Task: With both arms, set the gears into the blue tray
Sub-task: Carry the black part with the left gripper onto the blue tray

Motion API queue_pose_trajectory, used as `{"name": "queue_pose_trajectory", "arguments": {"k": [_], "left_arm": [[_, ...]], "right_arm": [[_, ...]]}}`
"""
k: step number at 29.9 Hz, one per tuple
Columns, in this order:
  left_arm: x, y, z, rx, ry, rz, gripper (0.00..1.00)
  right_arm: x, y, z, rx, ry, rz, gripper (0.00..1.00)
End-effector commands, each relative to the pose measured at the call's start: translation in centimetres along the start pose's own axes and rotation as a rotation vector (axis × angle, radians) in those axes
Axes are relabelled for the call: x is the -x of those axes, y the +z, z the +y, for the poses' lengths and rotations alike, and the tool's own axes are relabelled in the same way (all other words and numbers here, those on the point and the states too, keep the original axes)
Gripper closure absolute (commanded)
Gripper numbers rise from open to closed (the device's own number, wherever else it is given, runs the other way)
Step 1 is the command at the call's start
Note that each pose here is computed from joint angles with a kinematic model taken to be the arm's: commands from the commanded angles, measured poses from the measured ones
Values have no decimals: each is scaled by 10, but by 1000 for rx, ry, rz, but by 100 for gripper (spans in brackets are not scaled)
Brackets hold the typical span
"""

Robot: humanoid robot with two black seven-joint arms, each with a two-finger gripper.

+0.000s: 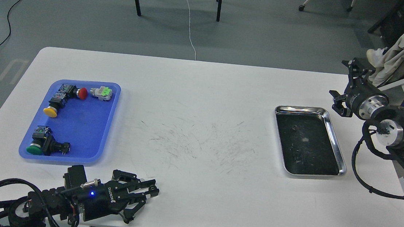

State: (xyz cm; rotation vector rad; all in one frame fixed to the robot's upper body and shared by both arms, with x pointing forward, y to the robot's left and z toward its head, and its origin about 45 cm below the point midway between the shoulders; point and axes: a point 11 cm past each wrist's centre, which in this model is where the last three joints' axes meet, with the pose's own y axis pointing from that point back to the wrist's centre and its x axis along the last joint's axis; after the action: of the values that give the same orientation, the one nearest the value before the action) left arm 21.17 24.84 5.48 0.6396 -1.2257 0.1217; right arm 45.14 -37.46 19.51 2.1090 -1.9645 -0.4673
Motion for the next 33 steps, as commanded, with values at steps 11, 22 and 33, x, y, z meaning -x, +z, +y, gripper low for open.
{"name": "queue_pose_trajectory", "arguments": {"k": [11, 22, 33], "left_arm": [[-8, -14, 13, -33, 0, -25, 91], [-76, -77, 41, -180, 104, -158, 91], [-103, -152, 90, -481, 205, -45, 92]], "right_arm": [[4, 2, -1, 3, -7, 1, 3], [3, 3, -1, 4, -7, 4, 3], [8, 2, -2, -3, -14, 1, 3]]}}
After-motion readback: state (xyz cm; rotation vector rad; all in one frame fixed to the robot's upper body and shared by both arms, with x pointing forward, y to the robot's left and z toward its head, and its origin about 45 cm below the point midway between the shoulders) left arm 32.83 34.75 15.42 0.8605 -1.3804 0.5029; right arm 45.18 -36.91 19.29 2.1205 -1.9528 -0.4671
